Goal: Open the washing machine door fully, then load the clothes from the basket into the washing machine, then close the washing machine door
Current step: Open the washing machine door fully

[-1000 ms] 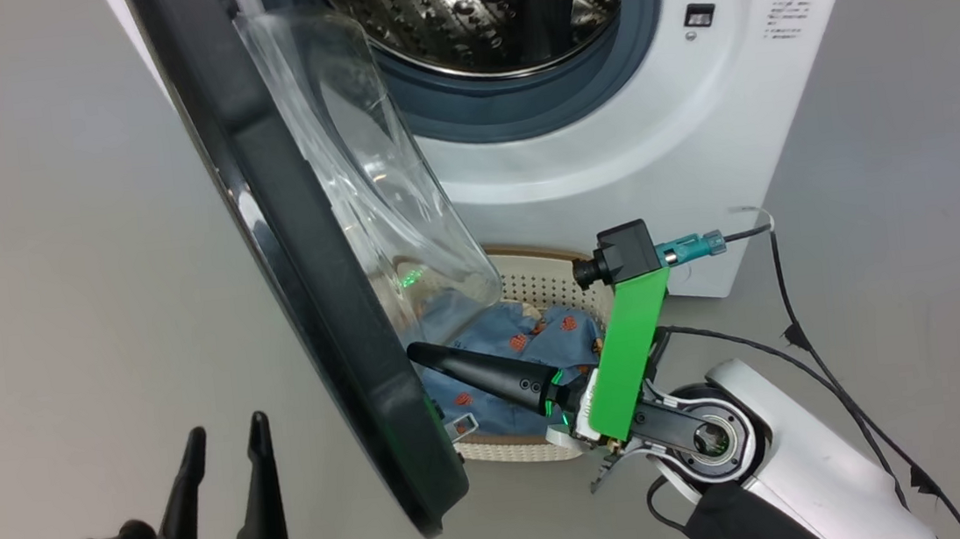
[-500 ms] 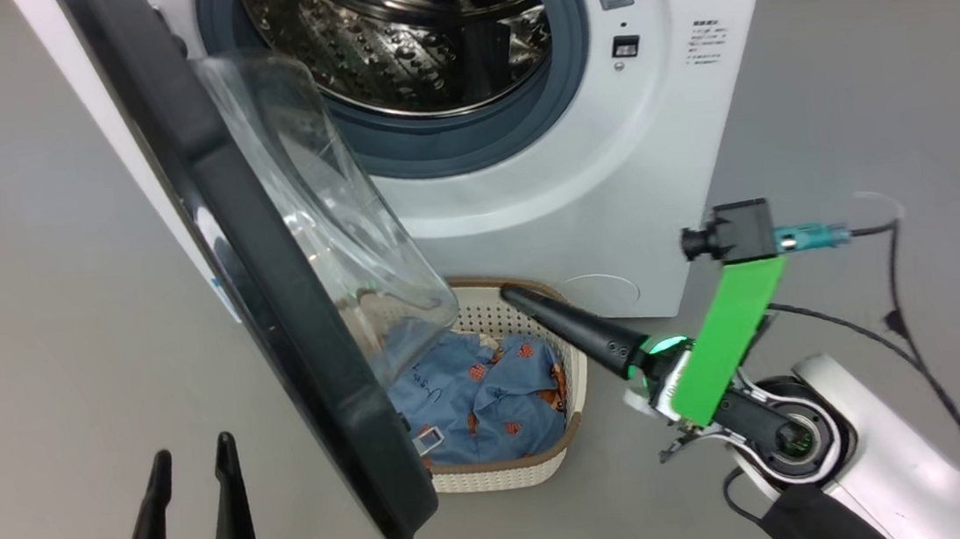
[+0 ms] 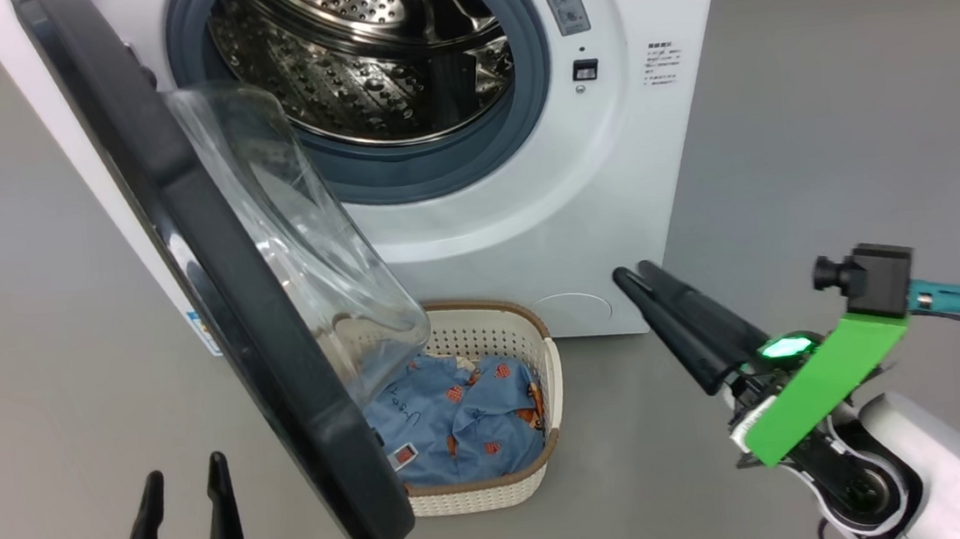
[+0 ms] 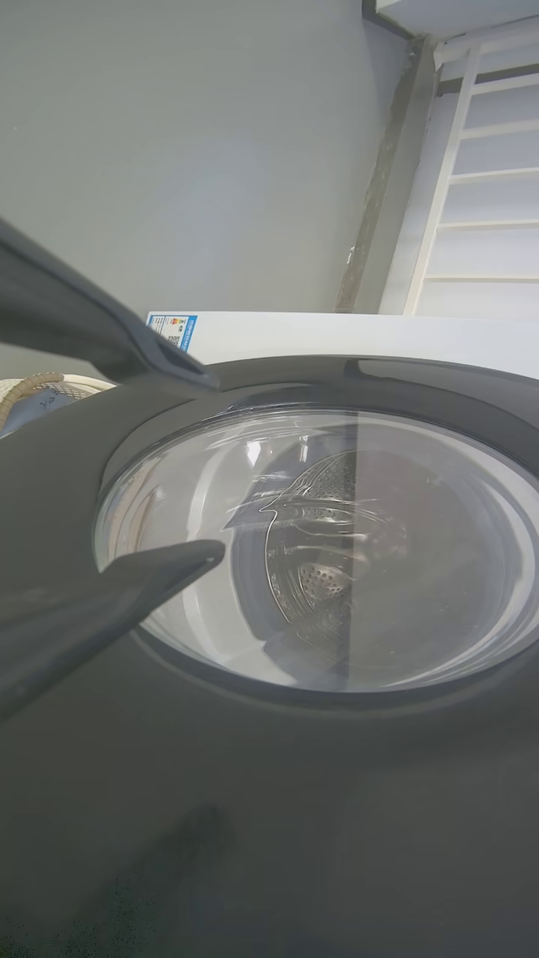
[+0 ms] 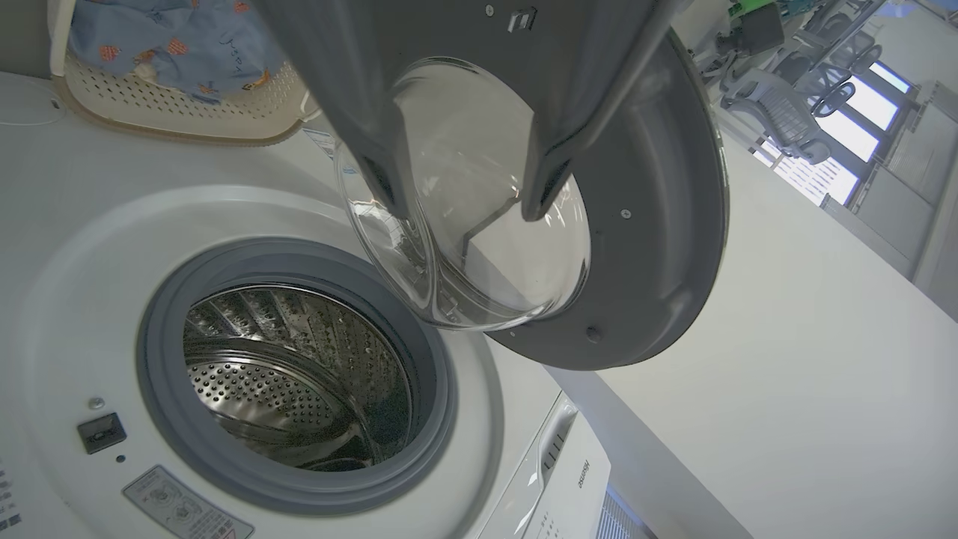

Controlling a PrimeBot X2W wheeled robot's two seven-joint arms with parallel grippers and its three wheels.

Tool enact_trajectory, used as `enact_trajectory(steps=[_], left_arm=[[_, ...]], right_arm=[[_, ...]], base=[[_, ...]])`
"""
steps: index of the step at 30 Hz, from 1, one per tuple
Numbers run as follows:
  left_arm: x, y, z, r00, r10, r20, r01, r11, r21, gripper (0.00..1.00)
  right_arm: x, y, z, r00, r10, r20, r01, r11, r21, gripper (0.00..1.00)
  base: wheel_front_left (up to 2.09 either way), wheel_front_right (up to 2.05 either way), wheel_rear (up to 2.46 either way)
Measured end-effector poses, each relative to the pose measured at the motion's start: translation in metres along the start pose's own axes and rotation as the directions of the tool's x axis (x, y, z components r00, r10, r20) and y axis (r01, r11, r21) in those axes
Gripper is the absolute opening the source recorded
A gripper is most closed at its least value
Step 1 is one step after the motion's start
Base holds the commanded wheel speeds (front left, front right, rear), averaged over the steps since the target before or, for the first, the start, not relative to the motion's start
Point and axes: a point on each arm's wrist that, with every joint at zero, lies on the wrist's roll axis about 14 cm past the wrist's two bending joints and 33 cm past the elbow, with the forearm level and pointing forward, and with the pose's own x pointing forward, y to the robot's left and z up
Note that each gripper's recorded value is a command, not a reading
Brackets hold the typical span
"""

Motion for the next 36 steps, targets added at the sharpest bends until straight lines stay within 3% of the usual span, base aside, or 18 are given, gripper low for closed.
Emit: enact_trajectory(steps=[7,14,28,36], left_arm=[[-0.001,-0.001,-0.004,1.0,-0.004,-0.012,0.004,1.0,0.0,1.0],[0.001,-0.003,-0.004,1.0,-0.013,-0.011,0.013,1.0,-0.001,1.0],[0.001,-0.007,-0.006,0.999,-0.034,-0.022,0.035,0.999,0.005,1.0],[0.003,-0.012,-0.007,0.999,-0.049,-0.023,0.049,0.999,0.003,1.0]], right_arm=[[-0.023,-0.028,0.024,0.993,-0.069,0.093,0.082,0.987,-0.138,1.0],[-0.052,-0.053,0.051,0.965,-0.158,0.208,0.197,0.963,-0.182,1.0],[-0.125,-0.086,0.063,0.862,-0.335,0.381,0.434,0.876,-0.21,1.0],[-0.154,-0.097,0.065,0.814,-0.397,0.425,0.534,0.798,-0.278,1.0]], base=[[0.0,0.0,0.0],[0.0,0.0,0.0],[0.0,0.0,0.0],[0.0,0.0,0.0]])
